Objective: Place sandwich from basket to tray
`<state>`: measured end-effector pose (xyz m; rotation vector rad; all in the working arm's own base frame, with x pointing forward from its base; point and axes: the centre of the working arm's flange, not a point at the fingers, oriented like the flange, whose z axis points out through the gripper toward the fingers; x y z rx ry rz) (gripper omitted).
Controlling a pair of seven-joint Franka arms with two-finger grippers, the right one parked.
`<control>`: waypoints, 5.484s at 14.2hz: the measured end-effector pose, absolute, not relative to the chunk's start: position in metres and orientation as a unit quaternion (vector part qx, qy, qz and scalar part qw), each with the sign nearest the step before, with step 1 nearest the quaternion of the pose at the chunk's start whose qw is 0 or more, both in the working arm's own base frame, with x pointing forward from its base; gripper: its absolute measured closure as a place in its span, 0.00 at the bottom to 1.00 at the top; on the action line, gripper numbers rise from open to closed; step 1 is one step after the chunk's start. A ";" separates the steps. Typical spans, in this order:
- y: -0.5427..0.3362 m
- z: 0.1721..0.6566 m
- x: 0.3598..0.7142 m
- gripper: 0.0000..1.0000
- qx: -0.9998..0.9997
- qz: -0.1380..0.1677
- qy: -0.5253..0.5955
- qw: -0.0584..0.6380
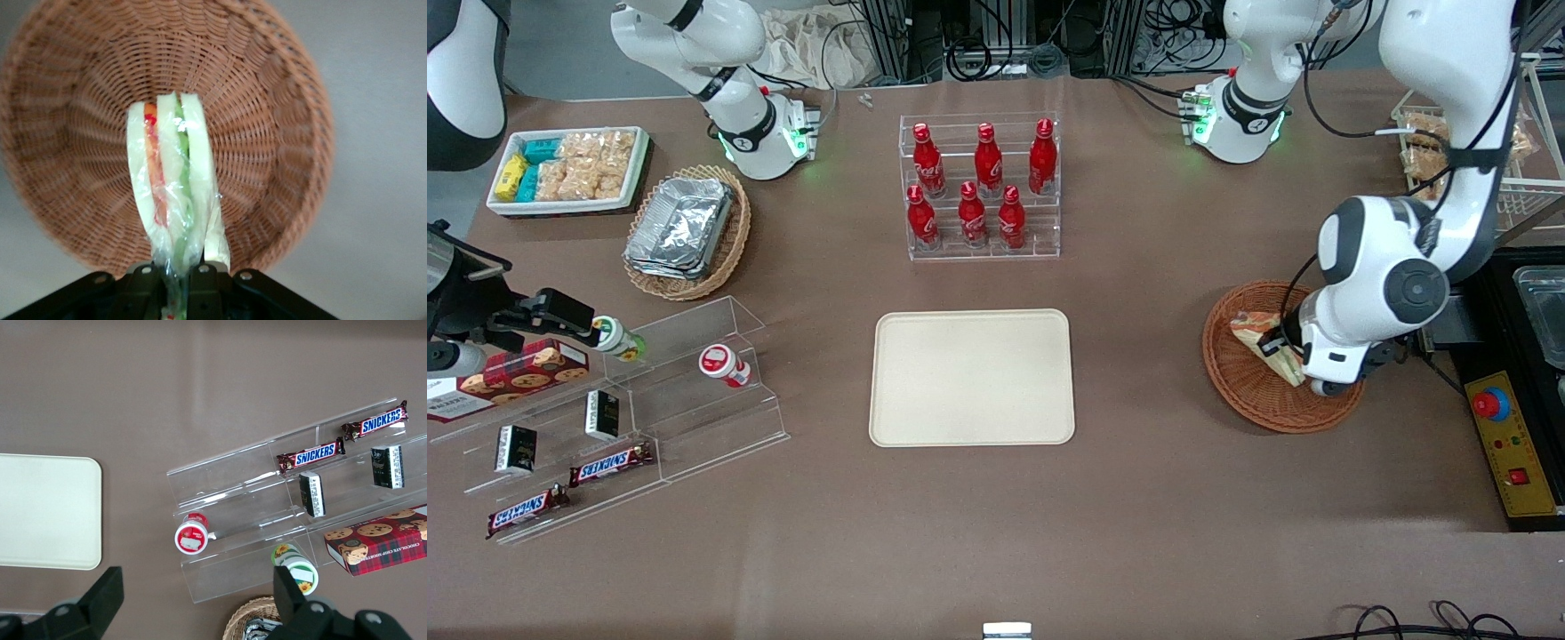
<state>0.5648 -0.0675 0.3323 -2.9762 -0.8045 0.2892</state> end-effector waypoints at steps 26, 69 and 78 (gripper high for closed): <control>-0.374 0.394 0.582 0.86 -0.998 0.040 0.000 -0.038; -0.062 0.558 0.595 0.00 -0.992 0.107 0.051 0.036; -0.032 0.563 0.596 0.00 -0.994 0.102 0.023 0.039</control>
